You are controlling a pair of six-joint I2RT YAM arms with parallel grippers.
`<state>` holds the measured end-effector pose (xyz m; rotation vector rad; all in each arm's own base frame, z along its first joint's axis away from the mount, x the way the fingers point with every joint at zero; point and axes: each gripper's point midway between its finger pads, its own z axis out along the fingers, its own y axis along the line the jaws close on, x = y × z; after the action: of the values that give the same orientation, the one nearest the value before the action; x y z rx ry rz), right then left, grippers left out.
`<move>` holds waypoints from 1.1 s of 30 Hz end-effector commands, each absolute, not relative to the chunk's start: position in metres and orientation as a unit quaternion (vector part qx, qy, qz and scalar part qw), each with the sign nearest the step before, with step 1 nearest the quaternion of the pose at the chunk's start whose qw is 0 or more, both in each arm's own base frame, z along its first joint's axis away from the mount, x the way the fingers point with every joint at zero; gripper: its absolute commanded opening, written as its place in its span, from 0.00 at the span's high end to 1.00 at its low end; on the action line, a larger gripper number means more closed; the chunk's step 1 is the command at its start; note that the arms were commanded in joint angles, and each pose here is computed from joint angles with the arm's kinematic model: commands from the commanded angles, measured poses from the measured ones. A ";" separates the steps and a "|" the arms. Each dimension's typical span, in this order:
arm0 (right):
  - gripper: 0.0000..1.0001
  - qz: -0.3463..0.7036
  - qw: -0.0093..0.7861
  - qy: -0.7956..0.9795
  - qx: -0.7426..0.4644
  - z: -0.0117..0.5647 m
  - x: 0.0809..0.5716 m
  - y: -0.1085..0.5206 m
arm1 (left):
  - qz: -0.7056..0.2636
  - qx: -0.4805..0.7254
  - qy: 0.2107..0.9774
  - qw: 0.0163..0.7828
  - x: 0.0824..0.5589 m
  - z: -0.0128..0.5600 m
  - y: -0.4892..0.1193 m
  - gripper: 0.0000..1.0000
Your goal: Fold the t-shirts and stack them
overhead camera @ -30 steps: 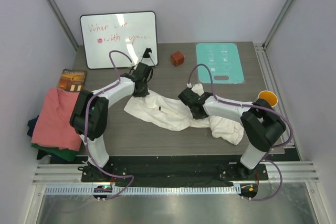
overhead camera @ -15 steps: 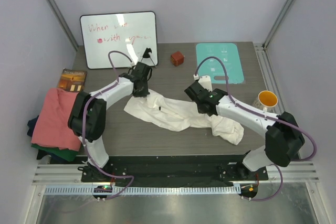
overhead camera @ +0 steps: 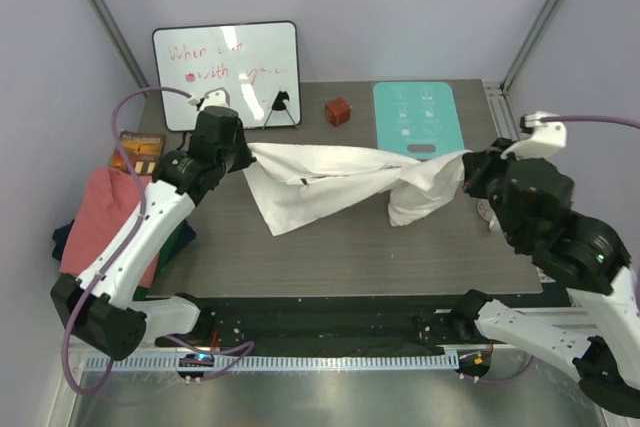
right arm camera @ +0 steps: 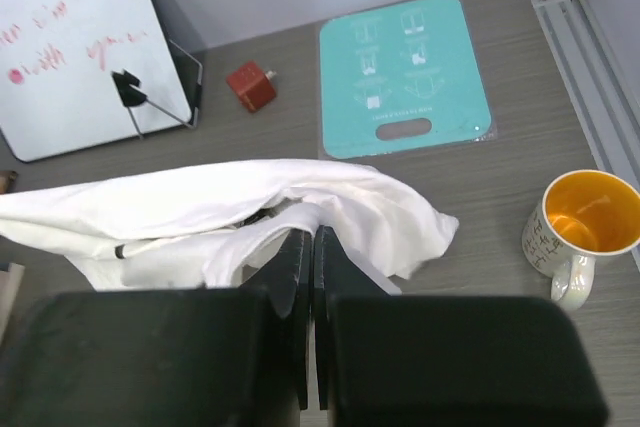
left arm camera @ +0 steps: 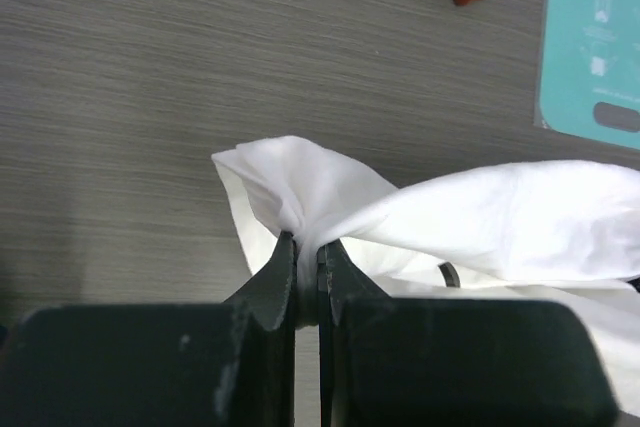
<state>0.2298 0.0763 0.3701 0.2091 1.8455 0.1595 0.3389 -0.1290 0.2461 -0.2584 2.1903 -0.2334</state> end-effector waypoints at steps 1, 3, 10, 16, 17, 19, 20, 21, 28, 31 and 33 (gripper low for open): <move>0.99 0.098 0.632 0.762 0.107 0.409 0.205 0.051 | -0.126 -0.138 0.859 0.477 0.318 0.298 -0.120 1.00; 0.99 0.141 0.636 0.753 0.090 0.422 0.193 0.056 | -0.142 -0.149 0.845 0.493 0.304 0.317 -0.114 1.00; 0.99 0.209 0.584 0.783 0.055 0.418 0.163 0.070 | -0.142 -0.148 0.841 0.500 0.275 0.349 -0.099 1.00; 0.99 0.272 0.517 0.810 0.038 0.392 0.132 0.085 | -0.149 -0.125 0.856 0.479 0.276 0.343 -0.109 1.00; 0.99 0.281 0.512 0.810 0.044 0.386 0.126 0.083 | -0.152 -0.121 0.859 0.474 0.276 0.340 -0.112 1.00; 0.99 0.294 0.490 0.818 0.062 0.374 0.118 0.083 | -0.140 -0.113 0.875 0.449 0.278 0.325 -0.115 1.00; 0.99 0.291 0.474 0.829 0.066 0.356 0.116 0.084 | -0.128 -0.113 0.882 0.439 0.279 0.318 -0.114 1.00; 0.99 0.296 0.460 0.834 0.068 0.347 0.113 0.087 | -0.097 -0.121 0.891 0.427 0.279 0.305 -0.105 1.00; 0.99 0.337 0.335 0.874 0.103 0.263 0.102 0.125 | 0.047 -0.136 0.927 0.348 0.300 0.228 -0.083 1.00; 0.99 0.316 0.292 0.896 0.109 0.220 0.098 0.129 | 0.069 -0.129 0.934 0.325 0.308 0.205 -0.085 1.00; 0.99 0.308 0.254 0.910 0.110 0.192 0.092 0.135 | 0.083 -0.121 0.941 0.304 0.318 0.185 -0.089 1.00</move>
<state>0.1011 0.1161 0.2087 0.2473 2.4153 0.7077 0.3057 -0.0950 0.1998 -0.3217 2.4915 0.1212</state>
